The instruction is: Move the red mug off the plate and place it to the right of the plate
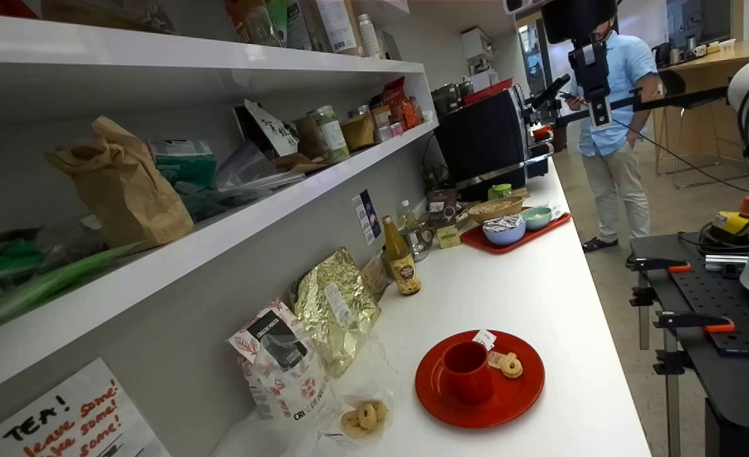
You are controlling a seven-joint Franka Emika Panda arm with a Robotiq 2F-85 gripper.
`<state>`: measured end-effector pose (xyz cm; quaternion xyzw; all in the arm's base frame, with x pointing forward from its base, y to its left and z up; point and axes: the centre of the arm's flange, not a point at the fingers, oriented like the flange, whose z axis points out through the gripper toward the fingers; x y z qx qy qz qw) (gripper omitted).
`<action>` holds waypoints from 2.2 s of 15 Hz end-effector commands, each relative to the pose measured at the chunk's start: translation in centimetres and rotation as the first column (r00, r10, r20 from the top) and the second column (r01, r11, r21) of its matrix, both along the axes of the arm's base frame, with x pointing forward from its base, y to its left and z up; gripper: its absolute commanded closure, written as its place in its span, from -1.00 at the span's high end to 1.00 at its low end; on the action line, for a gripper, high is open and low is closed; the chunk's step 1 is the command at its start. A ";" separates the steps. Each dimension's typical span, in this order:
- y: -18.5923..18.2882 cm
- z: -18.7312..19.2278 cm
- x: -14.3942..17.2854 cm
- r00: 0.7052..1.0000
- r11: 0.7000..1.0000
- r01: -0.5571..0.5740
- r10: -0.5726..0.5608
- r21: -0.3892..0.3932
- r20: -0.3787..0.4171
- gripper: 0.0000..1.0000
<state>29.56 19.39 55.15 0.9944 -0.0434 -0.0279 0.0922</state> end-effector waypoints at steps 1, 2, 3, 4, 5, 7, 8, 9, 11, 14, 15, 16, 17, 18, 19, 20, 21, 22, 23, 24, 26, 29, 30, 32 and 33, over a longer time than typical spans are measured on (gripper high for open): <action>-1.0 0.7 2.3 0.998 1.000 -0.016 0.014 0.027 0.068 1.00; -1.3 1.0 3.4 0.995 0.999 -0.018 0.014 0.040 0.099 1.00; -1.2 1.3 4.9 0.991 0.998 -0.021 0.013 0.056 0.134 1.00; -0.6 1.6 5.8 0.986 0.997 -0.026 0.014 0.071 0.164 1.00; -0.5 1.7 7.0 0.982 0.995 -0.031 0.014 0.090 0.186 1.00; -0.6 1.3 9.6 0.974 0.992 -0.047 0.020 0.117 0.224 1.00; -0.2 0.8 10.7 0.972 0.990 -0.050 0.019 0.130 0.233 1.00; 0.3 0.0 11.8 0.973 0.989 -0.051 0.017 0.142 0.232 1.00; 0.3 -2.1 14.0 0.976 0.985 -0.046 0.009 0.169 0.215 1.00; 0.4 -6.5 16.5 0.988 0.980 -0.033 0.002 0.196 0.156 1.00; 0.5 -8.0 17.3 0.992 0.978 -0.024 -0.002 0.207 0.127 1.00; 0.4 -9.6 17.9 0.995 0.977 -0.015 -0.007 0.212 0.100 1.00; 0.5 -11.1 18.5 0.998 0.976 -0.008 -0.007 0.216 0.066 1.00; 0.6 -12.6 19.0 0.999 0.977 0.001 -0.008 0.215 0.034 1.00; 0.6 -13.9 19.5 1.000 0.977 0.005 -0.005 0.214 -0.002 1.00; 0.8 -15.0 20.0 0.999 0.976 0.009 -0.002 0.217 -0.033 1.00; 1.0 -16.0 20.8 0.998 0.978 0.020 -0.009 0.209 -0.055 1.00; 1.2 -16.7 21.6 0.997 0.978 0.028 -0.013 0.206 -0.072 1.00; 1.2 -17.2 22.5 0.996 0.979 0.038 -0.022 0.200 -0.082 1.00; 1.2 -17.7 23.7 0.996 0.979 0.046 -0.029 0.197 -0.088 1.00; 0.9 -18.0 26.3 0.995 0.979 0.068 -0.052 0.193 -0.090 1.00; 0.5 -19.6 29.6 0.989 0.979 0.098 -0.075 0.180 -0.126 1.00; 0.6 -20.5 30.3 0.986 0.979 0.104 -0.078 0.176 -0.147 1.00; 1.2 -22.8 31.1 0.976 0.979 0.094 -0.055 0.182 -0.209 1.00; 2.4 -23.9 31.0 0.970 0.979 0.083 -0.036 0.186 -0.240 1.00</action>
